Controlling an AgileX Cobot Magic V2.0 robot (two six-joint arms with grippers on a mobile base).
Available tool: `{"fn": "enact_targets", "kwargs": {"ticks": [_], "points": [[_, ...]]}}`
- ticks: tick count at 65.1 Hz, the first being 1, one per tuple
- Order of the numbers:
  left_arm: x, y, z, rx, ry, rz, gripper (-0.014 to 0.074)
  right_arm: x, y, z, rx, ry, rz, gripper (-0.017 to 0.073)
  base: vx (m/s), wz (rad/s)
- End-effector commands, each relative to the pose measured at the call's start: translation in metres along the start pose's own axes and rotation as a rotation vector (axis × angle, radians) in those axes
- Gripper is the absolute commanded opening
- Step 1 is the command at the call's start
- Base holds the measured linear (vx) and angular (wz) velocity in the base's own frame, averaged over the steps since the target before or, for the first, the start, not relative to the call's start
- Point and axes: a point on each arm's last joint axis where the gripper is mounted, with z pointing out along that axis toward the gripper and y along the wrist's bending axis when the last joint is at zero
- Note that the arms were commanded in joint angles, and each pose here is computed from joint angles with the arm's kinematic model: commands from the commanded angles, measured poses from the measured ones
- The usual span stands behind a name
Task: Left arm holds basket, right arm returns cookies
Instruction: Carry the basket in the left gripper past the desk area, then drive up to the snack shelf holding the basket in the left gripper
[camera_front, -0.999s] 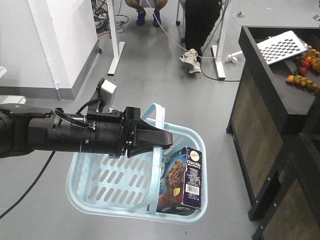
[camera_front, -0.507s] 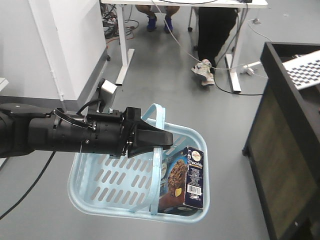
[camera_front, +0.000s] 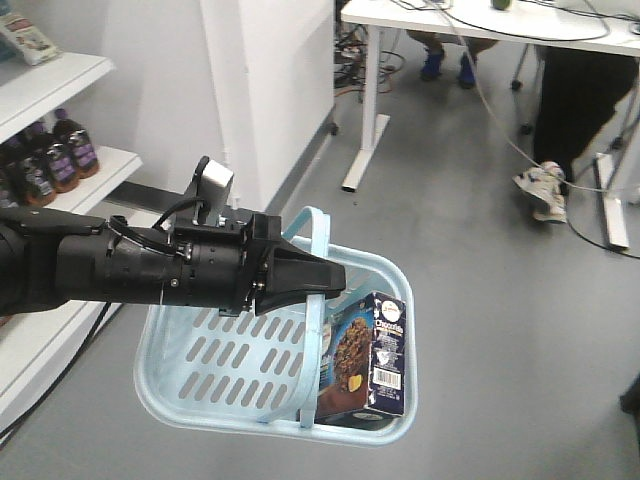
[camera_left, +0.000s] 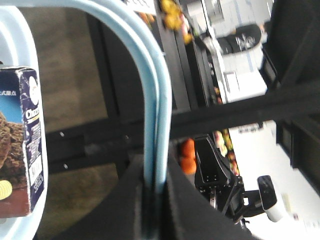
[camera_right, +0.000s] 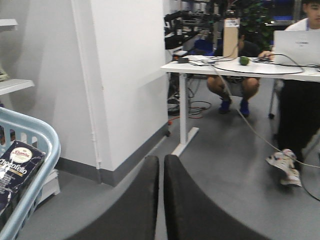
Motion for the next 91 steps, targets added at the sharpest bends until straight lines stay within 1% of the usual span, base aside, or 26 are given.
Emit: {"fn": "enact_targets", "kwargs": {"ticks": [1, 44, 91], "points": [[-0.0056, -0.0354, -0.0073, 0.16, -0.056, 0.017, -0.0006, -0.0015, 0.0001, -0.0004, -0.002, -0.068, -0.002, -0.001, 0.32, 0.66], [-0.0056, -0.0354, -0.0073, 0.16, -0.056, 0.017, -0.0006, -0.0015, 0.0001, -0.0004, -0.002, -0.068, -0.002, -0.001, 0.29, 0.66], [-0.0056, -0.0354, -0.0073, 0.16, -0.056, 0.017, -0.0006, -0.0015, 0.0001, -0.0004, -0.002, -0.068, -0.002, -0.001, 0.19, 0.74]]}}
